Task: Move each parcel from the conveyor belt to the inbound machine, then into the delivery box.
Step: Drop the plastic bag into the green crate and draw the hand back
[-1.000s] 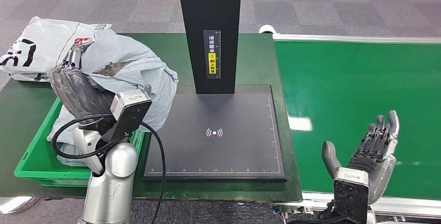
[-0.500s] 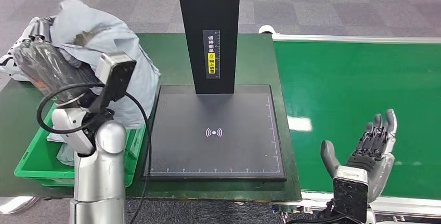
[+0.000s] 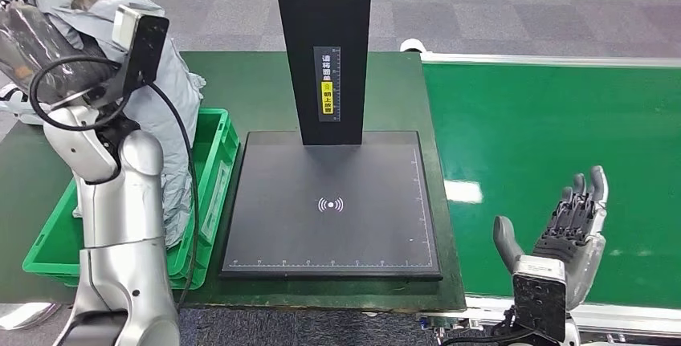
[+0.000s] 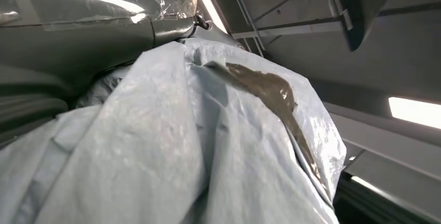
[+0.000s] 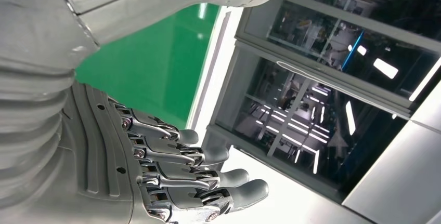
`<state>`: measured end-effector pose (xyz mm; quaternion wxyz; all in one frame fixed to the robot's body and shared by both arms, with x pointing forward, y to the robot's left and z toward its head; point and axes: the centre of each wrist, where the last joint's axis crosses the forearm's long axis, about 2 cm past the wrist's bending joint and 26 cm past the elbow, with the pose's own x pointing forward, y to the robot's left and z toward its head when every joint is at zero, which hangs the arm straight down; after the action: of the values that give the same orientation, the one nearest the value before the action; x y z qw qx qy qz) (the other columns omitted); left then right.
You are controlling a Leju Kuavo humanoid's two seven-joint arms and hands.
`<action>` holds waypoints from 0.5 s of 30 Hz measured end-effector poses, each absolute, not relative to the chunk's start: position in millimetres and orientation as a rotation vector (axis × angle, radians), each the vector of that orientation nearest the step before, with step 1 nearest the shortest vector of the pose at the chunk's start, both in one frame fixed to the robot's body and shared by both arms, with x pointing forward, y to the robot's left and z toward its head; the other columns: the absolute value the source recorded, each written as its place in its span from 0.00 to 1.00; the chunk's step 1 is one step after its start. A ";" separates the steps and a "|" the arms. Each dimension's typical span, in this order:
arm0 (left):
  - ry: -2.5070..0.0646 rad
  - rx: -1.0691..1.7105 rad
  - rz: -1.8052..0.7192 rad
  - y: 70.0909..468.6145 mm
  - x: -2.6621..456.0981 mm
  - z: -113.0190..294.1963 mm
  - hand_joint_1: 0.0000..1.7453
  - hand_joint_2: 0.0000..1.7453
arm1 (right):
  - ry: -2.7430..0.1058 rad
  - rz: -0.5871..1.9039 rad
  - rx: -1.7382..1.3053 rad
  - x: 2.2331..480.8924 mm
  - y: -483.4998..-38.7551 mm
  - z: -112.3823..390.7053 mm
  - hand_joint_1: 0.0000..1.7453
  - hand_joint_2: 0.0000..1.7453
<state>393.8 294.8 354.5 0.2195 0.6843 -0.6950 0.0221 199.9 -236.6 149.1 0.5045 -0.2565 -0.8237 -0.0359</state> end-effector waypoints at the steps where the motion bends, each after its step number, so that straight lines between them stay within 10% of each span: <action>1: -1.903 1.897 0.058 301.9 399.4 355.9 1.00 1.00 | -1.988 -0.085 -0.618 200.1 -237.3 148.5 0.00 1.00; 15: -1.556 1.972 0.125 378.1 415.1 344.4 1.00 1.00 | -1.967 -0.053 -0.607 205.2 -244.2 140.6 0.00 1.00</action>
<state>415.1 378.1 344.4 0.3083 0.7459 -0.5885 0.0473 205.2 -244.2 140.6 0.5154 -0.2525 -0.8186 -0.0220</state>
